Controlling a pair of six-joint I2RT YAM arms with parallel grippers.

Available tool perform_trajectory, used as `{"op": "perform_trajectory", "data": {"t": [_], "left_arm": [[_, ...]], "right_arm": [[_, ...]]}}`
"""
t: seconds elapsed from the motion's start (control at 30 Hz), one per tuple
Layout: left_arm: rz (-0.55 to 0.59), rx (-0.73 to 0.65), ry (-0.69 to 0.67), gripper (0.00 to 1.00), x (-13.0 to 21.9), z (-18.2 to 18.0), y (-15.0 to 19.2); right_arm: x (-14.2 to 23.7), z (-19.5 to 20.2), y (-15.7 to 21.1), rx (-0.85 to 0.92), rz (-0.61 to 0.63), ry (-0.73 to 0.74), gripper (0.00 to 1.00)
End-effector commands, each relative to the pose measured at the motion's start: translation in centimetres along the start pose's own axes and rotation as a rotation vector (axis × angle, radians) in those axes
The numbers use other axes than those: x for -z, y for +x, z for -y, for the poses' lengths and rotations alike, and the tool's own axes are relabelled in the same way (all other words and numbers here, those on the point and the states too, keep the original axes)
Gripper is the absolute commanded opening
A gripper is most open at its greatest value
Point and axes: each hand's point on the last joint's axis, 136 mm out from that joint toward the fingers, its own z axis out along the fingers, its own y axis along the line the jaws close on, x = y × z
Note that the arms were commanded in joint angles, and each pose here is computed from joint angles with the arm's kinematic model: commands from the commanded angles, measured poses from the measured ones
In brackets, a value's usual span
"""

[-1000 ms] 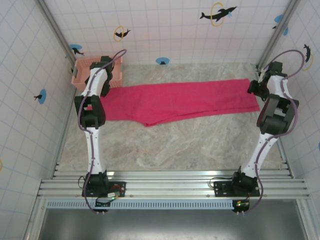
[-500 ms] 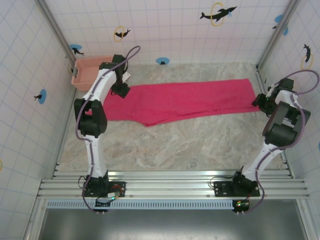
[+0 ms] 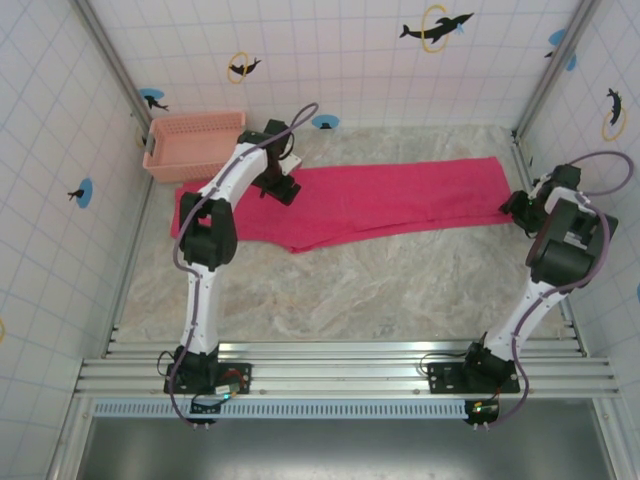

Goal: Roll up the long pants

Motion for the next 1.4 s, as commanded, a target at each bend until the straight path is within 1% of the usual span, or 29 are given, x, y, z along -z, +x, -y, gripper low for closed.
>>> {"op": "perform_trajectory", "data": {"t": [0.0,0.07,0.2,0.23,0.27,0.37,0.53,0.63,0.67,0.83,0.9,0.97,1.13,1.17,1.2,1.23,1.3,1.37], "left_arm": [[0.015,0.004,0.026,0.96,0.6,1.2,-0.9],[-0.026,-0.003,0.036,0.95,-1.2,1.7,-0.4],[-0.033,-0.009,0.037,0.96,-1.6,2.1,-0.5],[-0.031,-0.007,0.04,0.96,-1.7,2.1,-0.6],[-0.028,-0.007,0.039,0.96,-1.7,2.2,-0.7],[-0.028,-0.01,0.042,0.96,-1.8,2.3,-0.9],[-0.039,-0.03,0.041,0.96,-2.0,2.4,-0.6],[-0.05,-0.032,0.038,0.96,-2.1,2.3,-0.4],[-0.05,-0.032,0.039,0.96,-2.1,2.4,-0.4],[-0.049,-0.036,0.041,0.97,-2.1,2.6,-0.5],[-0.047,-0.035,0.048,0.97,-2.0,2.9,-0.7],[-0.039,-0.036,0.059,0.97,-1.8,3.4,-1.1],[-0.003,-0.026,0.094,0.97,-1.6,5.1,-2.6],[0.009,-0.015,0.107,0.97,-1.5,5.5,-3.0],[0.018,-0.007,0.126,0.97,-1.6,6.0,-3.2],[0.037,0.002,0.146,0.97,-1.5,6.6,-3.7],[0.063,0.029,0.181,0.97,-1.7,7.5,-4.5],[0.093,0.07,0.223,0.97,-2.1,8.5,-5.6]], "right_arm": [[0.0,0.8,0.6,-0.034,0.001,0.019,0.6],[0.7,0.5,0.9,-0.034,0.001,0.026,0.59],[1.8,0.7,1.8,-0.05,0.021,0.036,0.61],[1.9,0.8,2.1,-0.055,0.025,0.036,0.61],[1.8,1.4,2.3,-0.057,0.027,0.07,0.61],[1.5,1.6,2.9,-0.061,0.029,0.056,0.62],[-0.4,2.2,2.4,-0.104,0.043,0.05,0.62],[-1.8,2.7,1.5,-0.144,0.059,0.046,0.62],[-2.3,2.0,1.1,-0.157,0.061,0.001,0.61],[-4.3,1.1,-0.9,-0.191,0.078,-0.033,0.59],[-4.8,0.3,-1.4,-0.171,0.072,-0.03,0.55],[-5.2,-0.7,-1.8,-0.144,0.061,-0.029,0.48],[-5.9,-2.5,-2.3,-0.14,0.063,-0.075,0.13],[-5.8,-2.8,-2.3,-0.137,0.069,-0.079,0.07],[-5.5,-3.1,-2.3,-0.134,0.079,-0.086,0.04],[-5.0,-3.7,-2.5,-0.126,0.103,-0.107,0.0],[-3.5,-5.1,-2.9,-0.113,0.143,-0.148,0.0],[-1.3,-7.3,-3.5,-0.086,0.178,-0.202,0.0]]}}
